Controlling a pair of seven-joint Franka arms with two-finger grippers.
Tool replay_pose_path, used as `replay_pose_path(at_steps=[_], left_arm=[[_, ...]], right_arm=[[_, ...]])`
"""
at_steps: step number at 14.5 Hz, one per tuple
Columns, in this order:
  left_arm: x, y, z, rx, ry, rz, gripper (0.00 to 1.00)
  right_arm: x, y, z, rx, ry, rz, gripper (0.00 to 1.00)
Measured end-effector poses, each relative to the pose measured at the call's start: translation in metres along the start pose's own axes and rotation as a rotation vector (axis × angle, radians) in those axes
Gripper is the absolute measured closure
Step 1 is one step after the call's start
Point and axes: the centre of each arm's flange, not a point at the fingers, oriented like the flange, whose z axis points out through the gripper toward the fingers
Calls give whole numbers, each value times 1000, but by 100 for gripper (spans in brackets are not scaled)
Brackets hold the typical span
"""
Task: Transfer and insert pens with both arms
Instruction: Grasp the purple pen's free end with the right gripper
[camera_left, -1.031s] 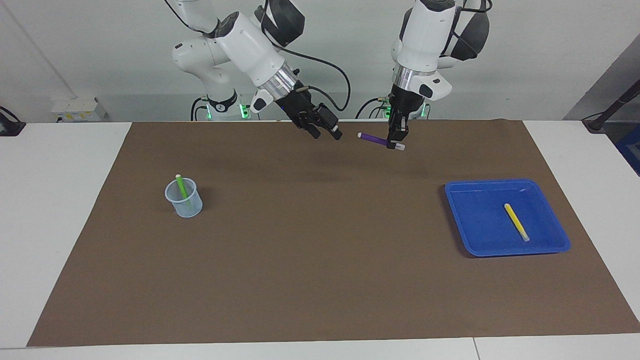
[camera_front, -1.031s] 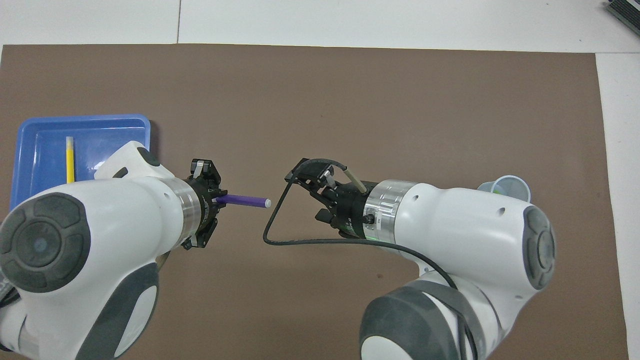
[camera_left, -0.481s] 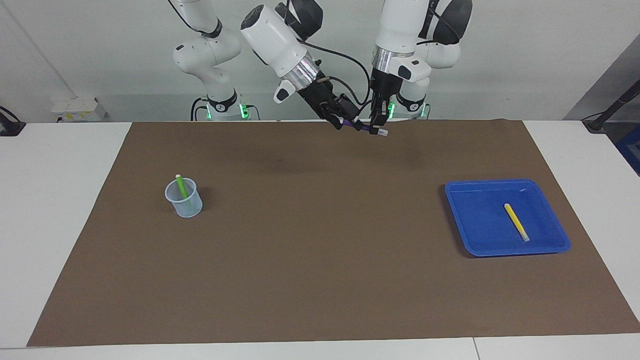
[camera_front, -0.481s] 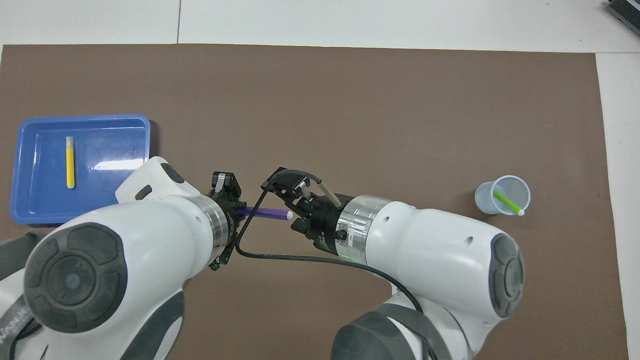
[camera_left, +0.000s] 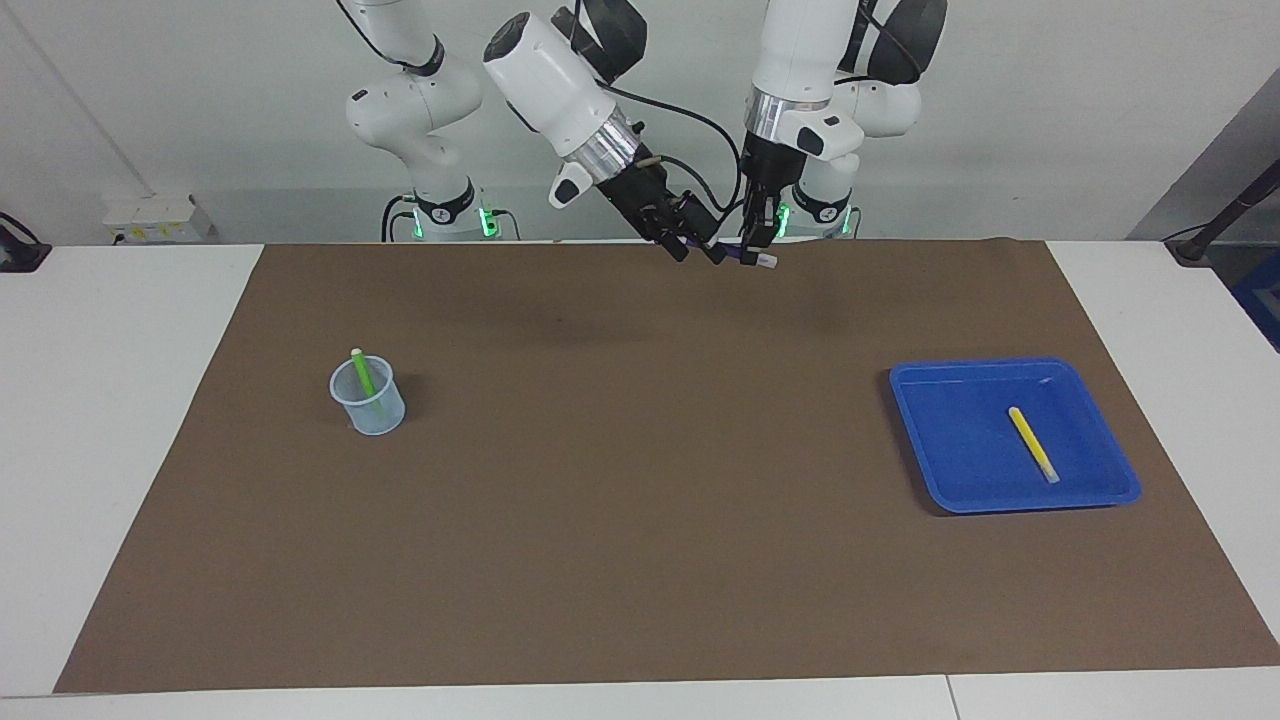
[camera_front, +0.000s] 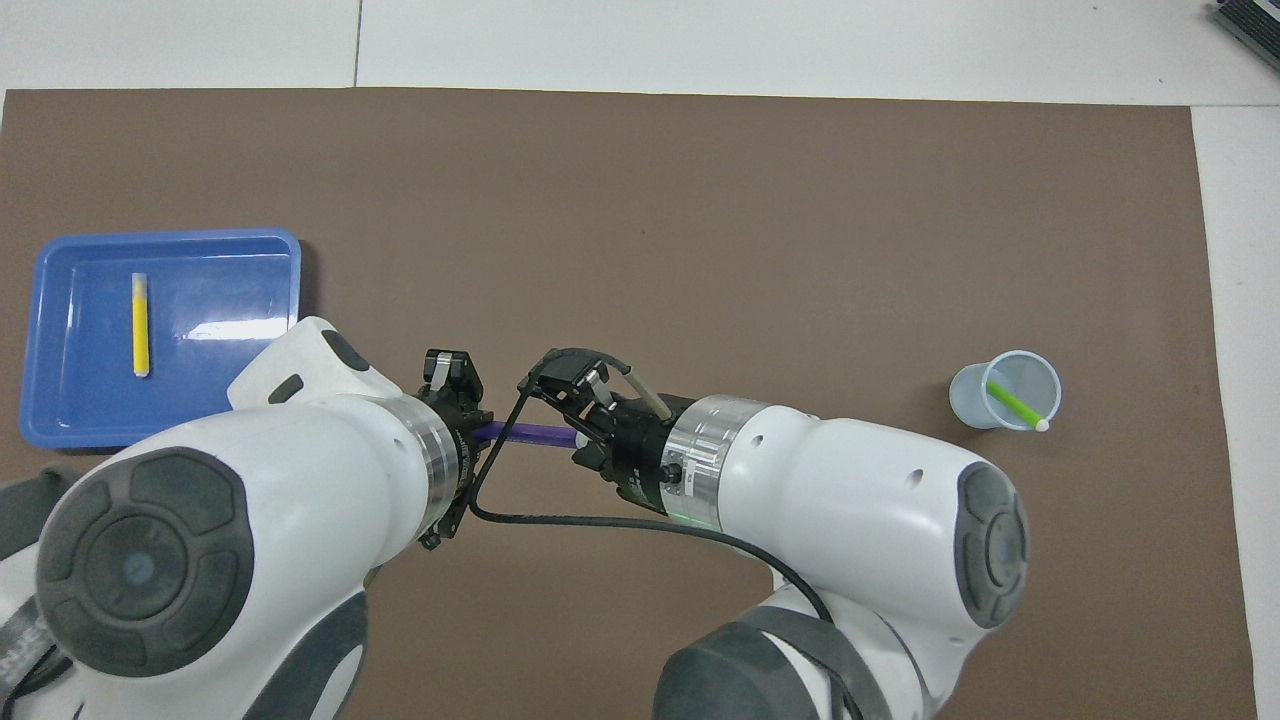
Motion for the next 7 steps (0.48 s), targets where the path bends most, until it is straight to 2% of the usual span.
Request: replay_pose_path(at_steps=[4, 5, 7], left_arm=[[0, 0, 0, 1, 0, 0, 82], [0, 0, 0, 1, 1, 0, 82], [0, 0, 0, 1, 1, 0, 82]], right_arm=[[-3, 2, 2, -20, -12, -2, 10], [-3, 2, 3, -20, -13, -2, 19], [-3, 2, 3, -23, -14, -2, 20]])
